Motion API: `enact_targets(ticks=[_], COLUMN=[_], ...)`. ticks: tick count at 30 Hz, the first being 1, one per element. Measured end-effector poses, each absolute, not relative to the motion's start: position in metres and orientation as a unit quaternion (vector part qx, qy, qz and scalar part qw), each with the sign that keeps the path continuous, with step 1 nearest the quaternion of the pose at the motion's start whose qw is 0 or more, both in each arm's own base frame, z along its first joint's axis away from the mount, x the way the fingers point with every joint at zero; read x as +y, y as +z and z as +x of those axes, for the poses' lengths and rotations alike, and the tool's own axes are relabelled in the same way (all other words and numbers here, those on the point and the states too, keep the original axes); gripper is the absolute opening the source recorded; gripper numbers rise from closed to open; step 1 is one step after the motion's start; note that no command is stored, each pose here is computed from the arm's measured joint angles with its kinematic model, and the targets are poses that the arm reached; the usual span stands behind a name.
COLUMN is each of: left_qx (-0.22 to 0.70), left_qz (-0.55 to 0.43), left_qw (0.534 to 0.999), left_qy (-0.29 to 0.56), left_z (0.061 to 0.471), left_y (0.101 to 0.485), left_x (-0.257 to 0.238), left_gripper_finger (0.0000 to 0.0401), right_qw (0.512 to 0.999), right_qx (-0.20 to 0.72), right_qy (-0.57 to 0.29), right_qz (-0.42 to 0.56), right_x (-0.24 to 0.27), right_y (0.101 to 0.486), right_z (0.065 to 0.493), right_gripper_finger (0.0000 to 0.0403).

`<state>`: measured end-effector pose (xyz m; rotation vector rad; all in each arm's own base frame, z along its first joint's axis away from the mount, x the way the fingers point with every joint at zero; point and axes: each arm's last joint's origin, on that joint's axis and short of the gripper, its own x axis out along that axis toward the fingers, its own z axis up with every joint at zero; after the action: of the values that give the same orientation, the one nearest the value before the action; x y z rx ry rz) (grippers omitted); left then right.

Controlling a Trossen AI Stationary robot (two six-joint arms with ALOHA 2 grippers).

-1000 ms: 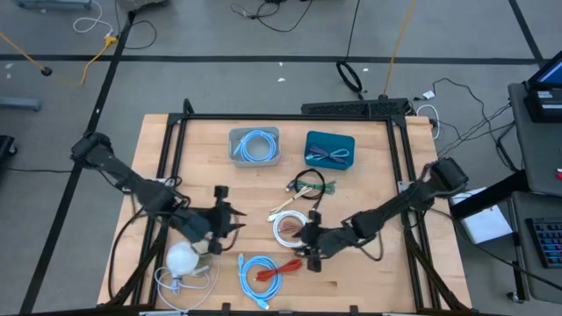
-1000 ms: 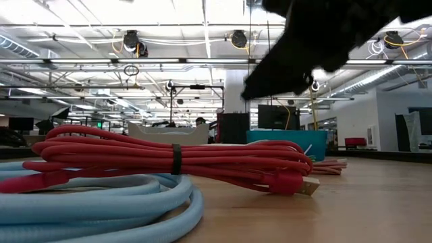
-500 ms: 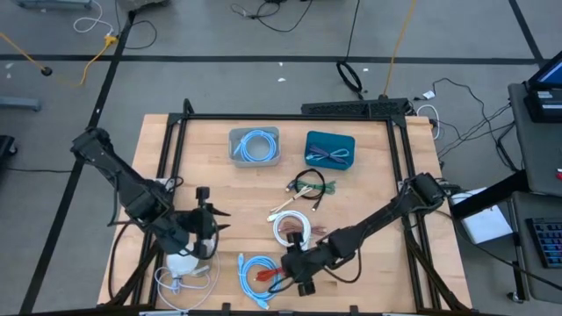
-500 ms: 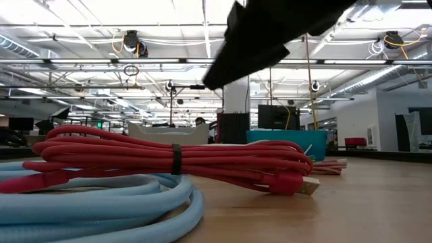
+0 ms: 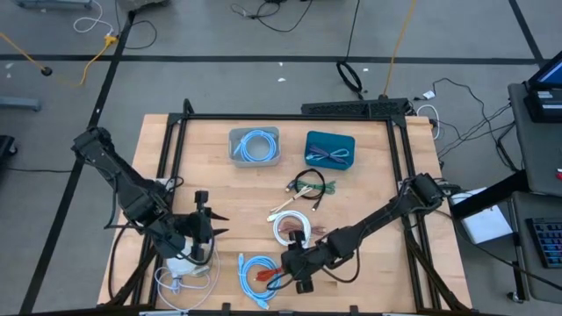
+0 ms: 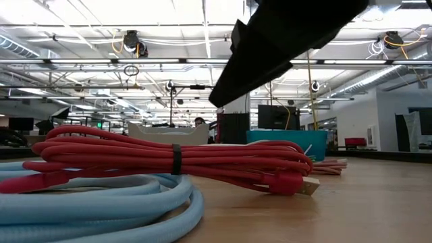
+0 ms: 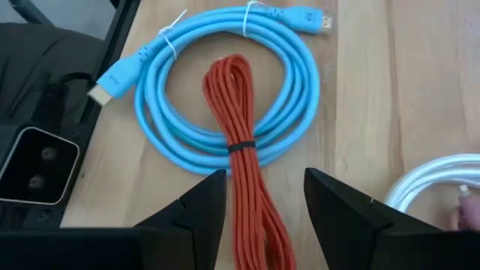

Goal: Pick & Place USB Port
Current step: Move the red charger cable to the bottom center of the table

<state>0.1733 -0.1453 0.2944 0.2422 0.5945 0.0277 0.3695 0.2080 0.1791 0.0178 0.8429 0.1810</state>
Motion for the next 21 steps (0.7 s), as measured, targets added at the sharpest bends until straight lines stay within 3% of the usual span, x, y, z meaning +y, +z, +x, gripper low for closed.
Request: enact_targets(ticks=[7, 15, 21], left_qx=[0.291, 0.291, 0.291], left_qz=[0.121, 0.121, 0.121], left_qw=[0.949, 0.949, 0.949], left_qy=[0.015, 0.017, 0.016], left_z=[0.173, 0.173, 0.173], left_y=[0.294, 0.294, 0.294], left_x=[-0.145, -0.145, -0.145], left_gripper_finger=[0.0129, 0.0129, 0.0129], right_qw=[0.897, 0.899, 0.896], right_qx=[0.431, 0.423, 0.429], right_qy=[0.094, 0.113, 0.108], right_qz=[0.018, 0.026, 0.031], right_x=[0.21, 0.207, 0.205], right_y=[0.149, 0.145, 0.139], right_z=[0.376, 0.383, 0.379], right_gripper_finger=[0.0171, 0.017, 0.014])
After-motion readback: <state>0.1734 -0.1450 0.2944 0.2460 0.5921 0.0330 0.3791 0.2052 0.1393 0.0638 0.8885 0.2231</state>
